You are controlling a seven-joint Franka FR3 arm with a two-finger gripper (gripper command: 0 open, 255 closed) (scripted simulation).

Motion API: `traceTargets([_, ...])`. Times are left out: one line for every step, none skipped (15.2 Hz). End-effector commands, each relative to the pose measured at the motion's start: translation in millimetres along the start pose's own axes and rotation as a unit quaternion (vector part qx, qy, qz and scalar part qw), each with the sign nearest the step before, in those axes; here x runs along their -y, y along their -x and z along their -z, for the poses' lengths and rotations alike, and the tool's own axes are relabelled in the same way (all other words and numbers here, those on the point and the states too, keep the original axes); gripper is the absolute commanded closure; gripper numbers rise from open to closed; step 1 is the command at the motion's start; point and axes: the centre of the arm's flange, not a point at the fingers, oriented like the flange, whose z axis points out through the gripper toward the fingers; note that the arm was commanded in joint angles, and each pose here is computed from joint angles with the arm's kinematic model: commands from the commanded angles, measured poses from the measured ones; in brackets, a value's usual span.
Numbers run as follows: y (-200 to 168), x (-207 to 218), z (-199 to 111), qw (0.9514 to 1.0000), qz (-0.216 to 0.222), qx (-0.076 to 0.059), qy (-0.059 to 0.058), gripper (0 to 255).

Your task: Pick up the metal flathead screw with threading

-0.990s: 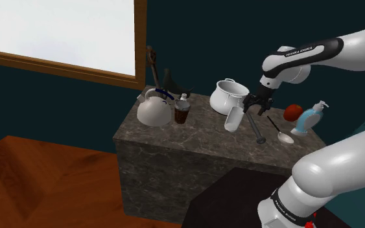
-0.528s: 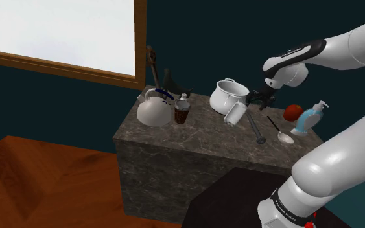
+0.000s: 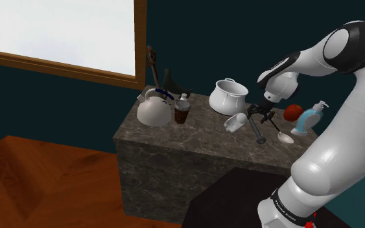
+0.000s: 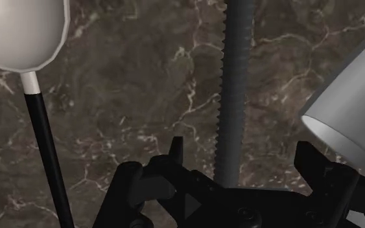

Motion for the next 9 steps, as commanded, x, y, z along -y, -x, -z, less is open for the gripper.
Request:
traceTargets([1,-1,-12,1.0000,-0.001,0.005,-0.002,0])
traceTargets([0,-2,-17,1.0000,-0.001,0.005,-0.002,0])
traceTargets([0,-3,-22,1.0000,-0.001,0.005,-0.002,0])
traceTargets([0,-4,-30,1.0000,-0.001,0.005,-0.002,0])
traceTargets([0,-4,-30,1.0000,-0.001,0.005,-0.002,0])
traceTargets([0,-4,-30,1.0000,-0.001,0.005,-0.002,0])
traceTargets([0,-4,-30,1.0000,-0.001,0.005,-0.002,255])
traceTargets([0,-4,-30,1.0000,-0.001,0.005,-0.002,255])
traceTargets([0,-5,-30,1.0000,-0.001,0.005,-0.002,255])
